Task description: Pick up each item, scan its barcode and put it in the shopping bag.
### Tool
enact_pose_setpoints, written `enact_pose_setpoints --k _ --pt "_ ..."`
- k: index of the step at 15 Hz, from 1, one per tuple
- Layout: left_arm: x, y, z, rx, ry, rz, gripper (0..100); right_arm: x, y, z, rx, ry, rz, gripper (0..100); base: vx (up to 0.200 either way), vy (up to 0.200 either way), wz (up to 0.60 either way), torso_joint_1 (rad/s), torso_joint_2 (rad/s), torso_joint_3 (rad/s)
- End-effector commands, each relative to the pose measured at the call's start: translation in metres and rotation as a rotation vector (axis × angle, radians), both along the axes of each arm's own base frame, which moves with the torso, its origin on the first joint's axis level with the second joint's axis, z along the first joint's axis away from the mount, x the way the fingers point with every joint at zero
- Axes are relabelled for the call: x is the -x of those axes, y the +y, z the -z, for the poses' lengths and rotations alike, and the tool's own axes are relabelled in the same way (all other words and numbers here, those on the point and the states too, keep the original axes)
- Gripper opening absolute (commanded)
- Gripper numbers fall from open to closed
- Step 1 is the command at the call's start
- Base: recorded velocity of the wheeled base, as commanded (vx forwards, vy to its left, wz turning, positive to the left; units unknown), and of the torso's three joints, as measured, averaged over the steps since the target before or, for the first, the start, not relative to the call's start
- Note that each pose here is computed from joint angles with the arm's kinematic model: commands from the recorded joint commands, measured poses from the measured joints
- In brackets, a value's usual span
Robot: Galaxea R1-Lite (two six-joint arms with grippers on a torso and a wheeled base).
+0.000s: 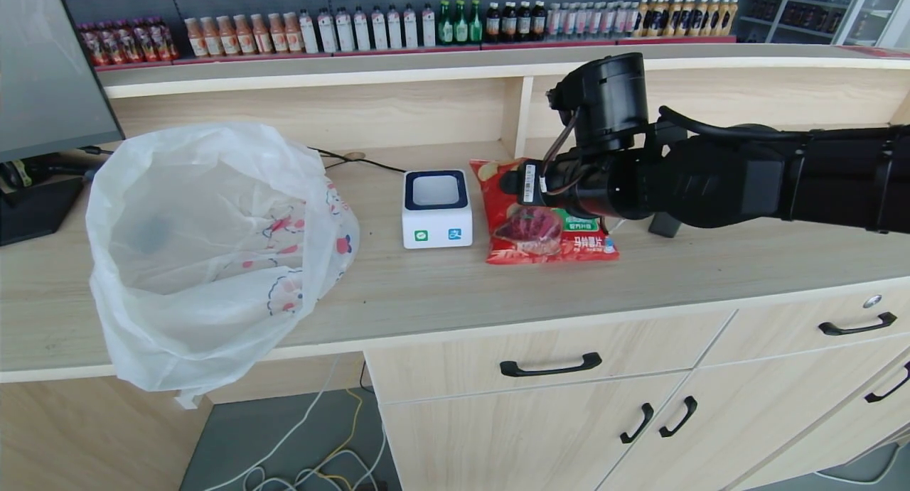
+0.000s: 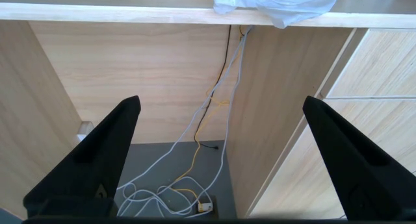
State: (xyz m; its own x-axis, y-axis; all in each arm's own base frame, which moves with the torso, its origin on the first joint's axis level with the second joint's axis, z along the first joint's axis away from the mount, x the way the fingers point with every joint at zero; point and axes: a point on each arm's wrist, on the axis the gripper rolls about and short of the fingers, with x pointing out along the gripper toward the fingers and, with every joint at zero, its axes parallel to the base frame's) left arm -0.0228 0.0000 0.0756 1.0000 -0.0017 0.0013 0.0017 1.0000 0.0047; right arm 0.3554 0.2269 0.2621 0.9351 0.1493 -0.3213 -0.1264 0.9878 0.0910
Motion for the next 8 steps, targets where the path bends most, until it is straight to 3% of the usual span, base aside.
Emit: enact_pose_setpoints --k 1,8 --pt "0.0 0.0 0.0 0.0 0.0 0.001 100 0.0031 0.0071 0.002 0.003 0.004 -0.019 100 0.0 0.0 0.0 0.0 0.0 0.0" --pt "0.0 0.0 0.0 0.0 0.0 0.0 100 0.003 0.0102 0.0056 0.01 0.013 -0.018 100 0.0 0.0 0.0 0.0 0.0 0.0"
